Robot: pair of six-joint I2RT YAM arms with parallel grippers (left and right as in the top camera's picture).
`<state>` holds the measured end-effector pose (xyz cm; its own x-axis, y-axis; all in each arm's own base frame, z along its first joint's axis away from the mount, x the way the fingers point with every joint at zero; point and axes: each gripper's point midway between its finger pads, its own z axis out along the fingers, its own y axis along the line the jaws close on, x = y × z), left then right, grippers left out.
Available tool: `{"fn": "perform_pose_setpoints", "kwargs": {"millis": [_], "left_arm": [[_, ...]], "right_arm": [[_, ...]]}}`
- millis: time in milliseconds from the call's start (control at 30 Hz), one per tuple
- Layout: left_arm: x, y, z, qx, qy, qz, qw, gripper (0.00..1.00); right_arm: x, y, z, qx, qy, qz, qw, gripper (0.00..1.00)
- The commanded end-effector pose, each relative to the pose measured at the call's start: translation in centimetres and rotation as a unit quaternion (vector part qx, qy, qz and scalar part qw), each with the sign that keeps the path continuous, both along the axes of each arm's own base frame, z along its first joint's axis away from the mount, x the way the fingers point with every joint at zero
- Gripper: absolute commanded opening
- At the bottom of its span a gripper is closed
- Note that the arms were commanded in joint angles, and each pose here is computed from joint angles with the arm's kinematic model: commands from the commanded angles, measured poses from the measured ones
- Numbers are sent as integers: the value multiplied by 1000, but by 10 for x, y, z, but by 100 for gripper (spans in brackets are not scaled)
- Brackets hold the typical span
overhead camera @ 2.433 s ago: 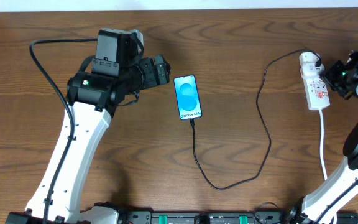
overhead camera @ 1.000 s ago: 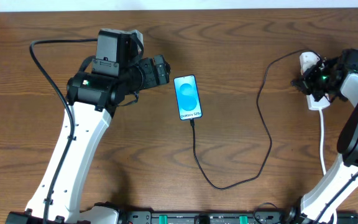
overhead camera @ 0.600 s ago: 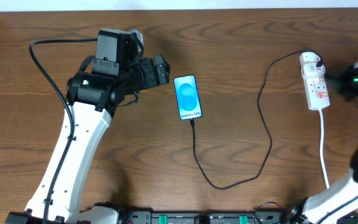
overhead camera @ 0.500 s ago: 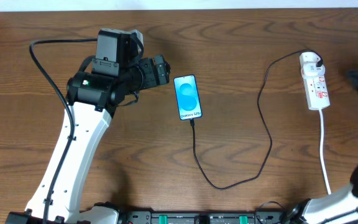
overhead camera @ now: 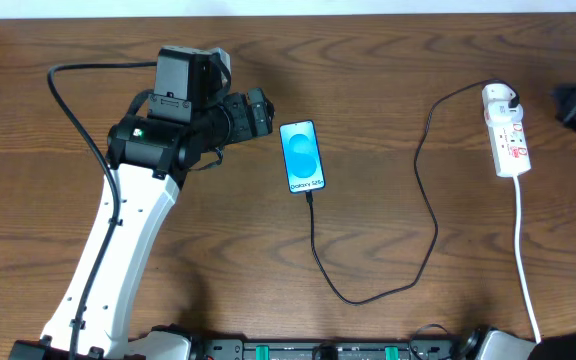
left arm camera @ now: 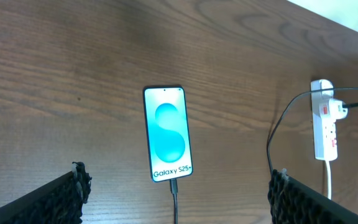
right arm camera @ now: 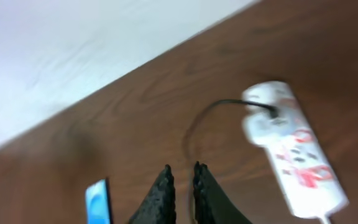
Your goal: Plug charger to phone and switch on socket
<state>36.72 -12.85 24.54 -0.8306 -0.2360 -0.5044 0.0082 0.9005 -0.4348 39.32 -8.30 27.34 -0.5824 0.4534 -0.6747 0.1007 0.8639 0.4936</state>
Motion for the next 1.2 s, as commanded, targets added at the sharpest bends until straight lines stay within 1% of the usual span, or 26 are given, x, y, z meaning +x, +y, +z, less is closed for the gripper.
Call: {"fn": "perform_pose_setpoints", "kwargs": {"millis": [0,100,167,233,333,400,433,533,567,600,667,733,800,867,1033,1167], "left_arm": [[1,2,2,10,-7,-3,1000,93],[1,2,2,10,-7,-3,1000,93],[1,2,2,10,-7,-3,1000,93],[1,2,2,10,-7,-3,1000,93],[1,2,2,10,-7,-3,1000,93],[1,2,2,10,-7,-3,1000,93],[1,2,2,10,-7,-3,1000,93],[1,2,2,10,-7,-3,1000,93],[1,2,2,10,-7,-3,1000,93],[1,2,2,10,-7,-3,1000,93],[1,2,2,10,-7,-3,1000,93],[1,2,2,10,-7,-3,1000,93],[1,2,2,10,-7,-3,1000,93],[1,2,2,10,-7,-3,1000,93],[1,2,2,10,-7,-3,1000,93],[1,2,2,10,-7,-3,1000,93]], "right_arm": [[-10,60,28,-87,-52,119,988,15],[-25,106,36,-121,-75,207,968,17],[-42,140,40,-130,-90,274,949,23],[-65,178,44,-129,-115,360,917,29],[-98,221,51,-92,-151,465,868,36],[-115,237,57,-64,-170,507,842,37],[-119,242,60,-52,-175,518,836,38],[-130,249,70,-15,-192,539,820,45],[-135,251,74,2,-199,547,813,48],[-141,254,80,24,-206,558,804,54],[-148,256,85,45,-210,567,795,61],[-154,258,88,66,-209,574,789,71],[-160,259,89,82,-200,577,788,79],[-164,259,89,96,-192,579,787,84],[-176,261,93,132,-180,584,780,88],[-181,261,94,138,-174,584,781,93]]}}
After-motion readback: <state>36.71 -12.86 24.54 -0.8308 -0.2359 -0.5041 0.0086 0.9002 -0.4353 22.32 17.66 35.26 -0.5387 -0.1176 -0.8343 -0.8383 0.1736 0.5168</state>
